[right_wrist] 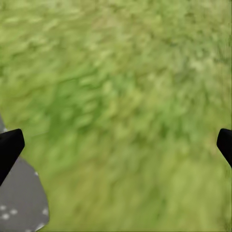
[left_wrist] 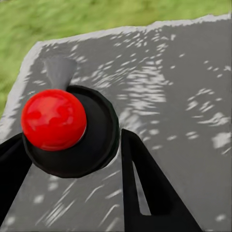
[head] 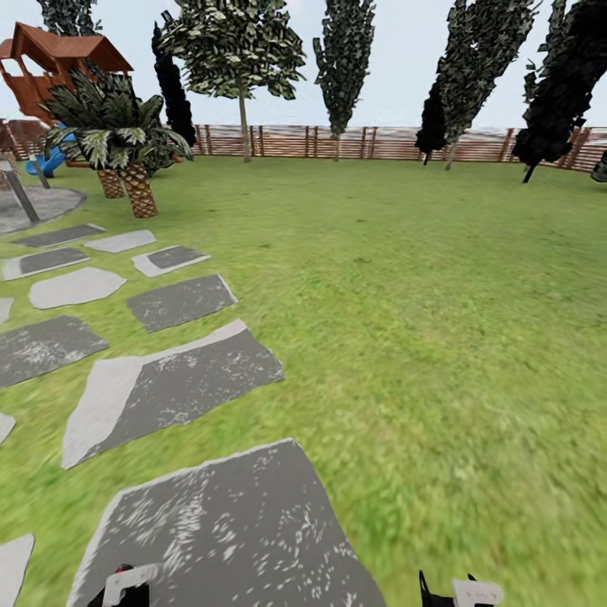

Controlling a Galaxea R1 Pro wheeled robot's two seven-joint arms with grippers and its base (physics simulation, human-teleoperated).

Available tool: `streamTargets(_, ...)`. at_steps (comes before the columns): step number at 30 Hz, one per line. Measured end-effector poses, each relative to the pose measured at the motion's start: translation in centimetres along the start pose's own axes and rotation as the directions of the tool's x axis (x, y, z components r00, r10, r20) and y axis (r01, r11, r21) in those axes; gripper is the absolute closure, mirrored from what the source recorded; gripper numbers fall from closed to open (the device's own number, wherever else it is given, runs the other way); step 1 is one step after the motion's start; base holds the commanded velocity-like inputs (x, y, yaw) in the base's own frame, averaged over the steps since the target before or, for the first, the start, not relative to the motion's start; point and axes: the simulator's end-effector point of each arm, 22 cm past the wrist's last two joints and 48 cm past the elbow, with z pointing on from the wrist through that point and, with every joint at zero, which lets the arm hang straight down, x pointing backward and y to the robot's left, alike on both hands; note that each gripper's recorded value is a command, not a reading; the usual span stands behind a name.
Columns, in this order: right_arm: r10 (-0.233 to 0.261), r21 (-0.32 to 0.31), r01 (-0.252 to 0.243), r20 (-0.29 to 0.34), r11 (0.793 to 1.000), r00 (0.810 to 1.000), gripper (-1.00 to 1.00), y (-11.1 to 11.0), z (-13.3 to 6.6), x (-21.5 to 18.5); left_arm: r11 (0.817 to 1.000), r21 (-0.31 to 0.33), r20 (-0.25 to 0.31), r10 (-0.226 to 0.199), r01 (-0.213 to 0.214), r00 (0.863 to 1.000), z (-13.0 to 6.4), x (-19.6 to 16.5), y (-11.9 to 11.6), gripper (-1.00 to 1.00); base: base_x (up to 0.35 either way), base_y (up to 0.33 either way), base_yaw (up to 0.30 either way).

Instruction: Pick up the pesticide atomizer in the garden and spray insectifuge to fully cover both potted plants in the garden.

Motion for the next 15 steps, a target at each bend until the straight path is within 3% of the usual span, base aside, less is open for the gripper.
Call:
streamTargets(6, 0.000, 0.000, 0.000, 0.003, 1.000, 1.000, -1.00, 0.0, 0.0, -0.2, 1.000, 0.029, 0.029, 0.010, -0.011, 1.000, 0.6, -1.8, -1.3, 1.00, 0.000, 0.000, 0.261)
streamTargets(11, 0.000, 0.000, 0.000, 0.007, 1.000, 1.000, -1.00, 0.0, 0.0, -0.3, 0.999, 0.043, 0.165, -0.009, 0.002, 0.986, 2.3, -9.9, -2.6, 1.00, 0.000, 0.000, 0.261)
streamTargets(15, 0.001, 0.000, -0.001, 0.009, 1.000, 1.000, -1.00, 0.0, 0.0, -0.4, 0.999, 0.045, 0.205, -0.014, 0.005, 0.979, 2.7, -13.8, -2.7, 1.00, 0.000, 0.000, 0.261)
